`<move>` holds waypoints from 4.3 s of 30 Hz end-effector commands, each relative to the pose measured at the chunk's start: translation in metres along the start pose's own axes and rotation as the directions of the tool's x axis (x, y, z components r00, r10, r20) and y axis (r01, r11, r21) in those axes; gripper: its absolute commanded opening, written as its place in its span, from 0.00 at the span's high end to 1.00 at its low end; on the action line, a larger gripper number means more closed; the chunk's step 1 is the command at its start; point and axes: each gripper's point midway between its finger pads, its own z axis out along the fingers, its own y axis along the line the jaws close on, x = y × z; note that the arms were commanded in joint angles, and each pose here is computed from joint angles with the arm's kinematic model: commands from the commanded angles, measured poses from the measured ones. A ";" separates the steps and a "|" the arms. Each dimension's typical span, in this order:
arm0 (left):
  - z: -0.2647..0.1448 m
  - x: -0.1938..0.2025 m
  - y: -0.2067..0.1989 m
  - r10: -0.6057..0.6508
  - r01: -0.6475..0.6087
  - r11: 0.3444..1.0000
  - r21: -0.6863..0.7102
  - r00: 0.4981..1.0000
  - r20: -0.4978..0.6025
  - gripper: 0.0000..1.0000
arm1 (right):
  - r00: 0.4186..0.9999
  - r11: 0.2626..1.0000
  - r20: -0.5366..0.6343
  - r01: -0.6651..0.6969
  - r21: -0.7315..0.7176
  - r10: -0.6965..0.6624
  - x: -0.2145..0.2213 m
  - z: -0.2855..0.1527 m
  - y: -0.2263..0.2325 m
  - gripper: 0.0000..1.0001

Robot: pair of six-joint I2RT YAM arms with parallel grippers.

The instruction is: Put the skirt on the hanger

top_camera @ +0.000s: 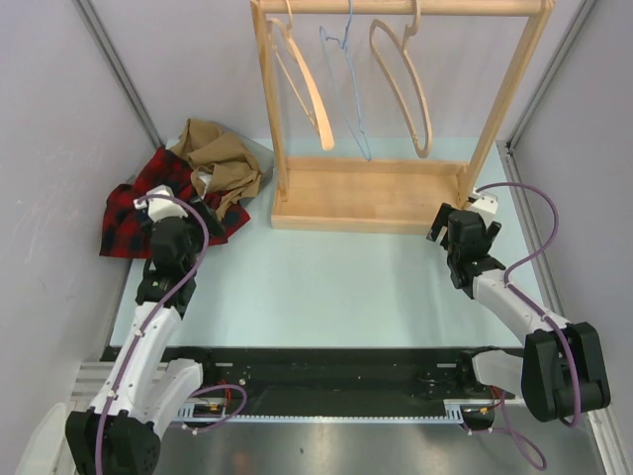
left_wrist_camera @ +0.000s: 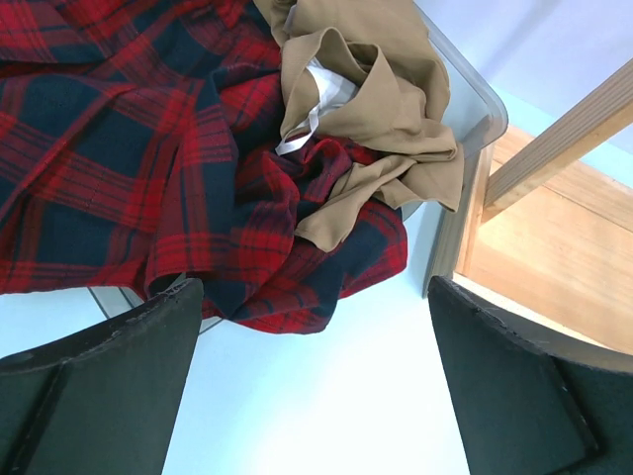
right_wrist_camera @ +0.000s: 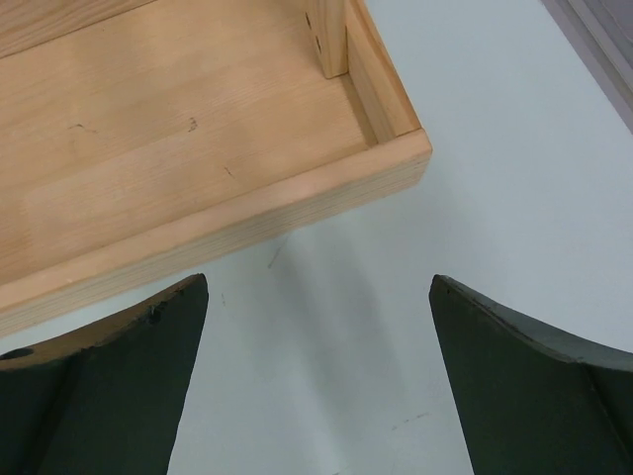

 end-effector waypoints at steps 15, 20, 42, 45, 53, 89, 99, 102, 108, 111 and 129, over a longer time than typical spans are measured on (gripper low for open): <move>0.008 -0.072 -0.031 0.060 -0.069 0.996 0.064 0.989 0.137 0.00 | 0.996 0.984 -0.005 -0.089 -0.151 0.089 -0.040 -0.020 0.026 0.00; 0.057 -0.095 -0.048 0.071 -0.071 0.997 -0.003 0.996 0.062 0.00 | 0.995 0.978 -0.009 -0.103 -0.179 0.103 -0.043 -0.026 0.038 0.00; 0.202 0.014 -0.057 -0.098 0.089 0.995 -0.043 0.943 -0.319 0.15 | 0.986 0.986 -0.163 -0.067 -0.155 0.041 0.004 -0.011 0.061 0.04; 0.211 0.013 -0.061 -0.094 0.091 0.996 -0.023 0.950 -0.297 0.21 | 0.985 0.987 -0.174 -0.051 -0.151 0.025 0.007 -0.007 0.063 0.04; 0.219 -0.001 -0.079 -0.064 0.085 0.994 0.062 0.956 -0.285 1.00 | 0.982 0.993 -0.191 -0.023 -0.120 -0.001 0.007 -0.001 0.066 0.07; -0.119 -0.301 -0.156 -0.138 -0.025 0.840 0.542 0.957 0.257 1.00 | 0.994 0.948 -0.019 -0.110 -0.300 0.109 -0.090 -0.096 0.075 0.06; -0.177 -0.313 -0.191 -0.174 -0.057 0.670 0.740 0.957 0.232 1.00 | 0.995 0.953 -0.036 -0.101 -0.286 0.094 -0.089 -0.094 0.075 0.05; -0.172 -0.278 -0.203 -0.147 -0.049 0.617 0.786 0.973 0.176 1.00 | 0.995 0.951 -0.055 -0.100 -0.291 0.088 -0.084 -0.095 0.076 0.06; -0.135 -0.164 -0.222 0.029 -0.029 0.603 0.797 0.999 0.014 1.00 | 0.993 0.957 -0.087 -0.100 -0.274 0.080 -0.072 -0.098 0.068 0.03; -0.120 -0.098 -0.236 0.097 -0.004 0.619 0.785 0.993 -0.071 1.00 | 0.993 0.954 -0.087 -0.107 -0.281 0.085 -0.067 -0.104 0.064 0.00; -0.095 0.122 -0.319 0.493 -0.122 0.606 0.786 0.833 -0.250 0.31 | 0.984 0.920 -0.148 -0.149 -0.363 0.101 -0.036 -0.140 0.058 0.02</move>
